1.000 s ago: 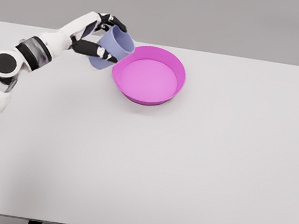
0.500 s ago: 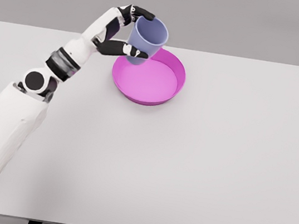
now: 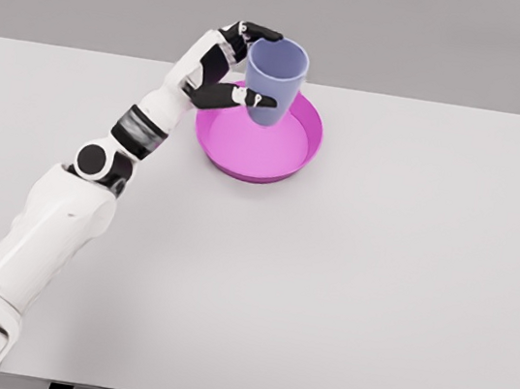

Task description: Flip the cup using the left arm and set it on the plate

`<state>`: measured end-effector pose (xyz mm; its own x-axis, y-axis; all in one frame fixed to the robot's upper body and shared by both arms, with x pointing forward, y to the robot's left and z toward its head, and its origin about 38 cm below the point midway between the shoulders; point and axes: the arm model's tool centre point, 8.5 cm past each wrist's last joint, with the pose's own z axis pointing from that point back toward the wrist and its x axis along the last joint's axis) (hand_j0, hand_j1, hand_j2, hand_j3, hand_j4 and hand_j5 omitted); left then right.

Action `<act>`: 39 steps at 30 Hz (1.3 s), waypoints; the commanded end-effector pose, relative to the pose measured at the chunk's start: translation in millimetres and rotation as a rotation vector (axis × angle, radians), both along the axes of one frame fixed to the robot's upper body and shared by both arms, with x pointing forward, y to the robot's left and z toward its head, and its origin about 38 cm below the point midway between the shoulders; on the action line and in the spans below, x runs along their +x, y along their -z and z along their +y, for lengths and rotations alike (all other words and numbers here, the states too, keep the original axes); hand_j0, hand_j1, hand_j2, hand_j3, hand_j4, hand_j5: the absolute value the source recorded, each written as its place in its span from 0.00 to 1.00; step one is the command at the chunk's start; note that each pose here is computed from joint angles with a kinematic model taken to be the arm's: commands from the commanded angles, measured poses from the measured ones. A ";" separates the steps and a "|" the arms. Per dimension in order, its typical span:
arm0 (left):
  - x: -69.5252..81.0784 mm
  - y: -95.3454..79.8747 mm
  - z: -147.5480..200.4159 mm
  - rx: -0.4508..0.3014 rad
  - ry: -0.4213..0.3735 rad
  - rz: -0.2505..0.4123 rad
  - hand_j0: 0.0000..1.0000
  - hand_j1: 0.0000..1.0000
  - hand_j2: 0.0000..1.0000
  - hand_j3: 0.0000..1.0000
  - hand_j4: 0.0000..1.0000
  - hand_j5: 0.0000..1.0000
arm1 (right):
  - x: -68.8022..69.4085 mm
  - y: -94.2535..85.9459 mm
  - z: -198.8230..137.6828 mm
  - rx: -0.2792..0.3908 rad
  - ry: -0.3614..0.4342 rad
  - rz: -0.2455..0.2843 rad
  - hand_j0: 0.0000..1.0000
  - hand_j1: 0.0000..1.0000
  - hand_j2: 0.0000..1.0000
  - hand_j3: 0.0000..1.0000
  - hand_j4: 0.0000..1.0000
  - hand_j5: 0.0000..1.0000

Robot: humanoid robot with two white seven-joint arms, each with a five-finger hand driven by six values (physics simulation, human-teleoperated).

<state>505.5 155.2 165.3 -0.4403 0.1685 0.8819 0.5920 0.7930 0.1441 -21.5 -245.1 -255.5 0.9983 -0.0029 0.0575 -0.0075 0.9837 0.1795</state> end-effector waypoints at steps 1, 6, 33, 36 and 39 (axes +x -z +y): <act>4.1 16.5 5.0 -0.014 -0.040 0.060 0.58 0.58 0.58 0.58 0.58 0.58 | 0.0 0.0 0.0 0.000 0.000 0.000 1.00 1.00 1.00 1.00 1.00 1.00; 5.7 30.0 0.5 -0.001 -0.049 0.099 0.58 0.58 0.58 0.58 0.58 0.58 | 0.0 0.0 0.0 0.000 0.000 0.000 1.00 1.00 1.00 1.00 1.00 1.00; 7.4 17.7 16.7 0.015 -0.059 0.062 1.00 1.00 1.00 1.00 1.00 1.00 | 0.0 0.0 0.0 0.000 0.000 0.000 1.00 1.00 1.00 1.00 1.00 1.00; 0.8 -17.4 47.1 0.057 -0.047 -0.048 1.00 1.00 1.00 1.00 1.00 1.00 | 0.0 0.0 0.0 0.000 0.000 0.000 1.00 1.00 1.00 1.00 1.00 1.00; -22.2 -14.2 130.9 0.322 -0.049 -0.054 1.00 1.00 1.00 1.00 1.00 1.00 | 0.0 0.0 0.0 0.000 0.000 0.000 1.00 1.00 1.00 1.00 1.00 1.00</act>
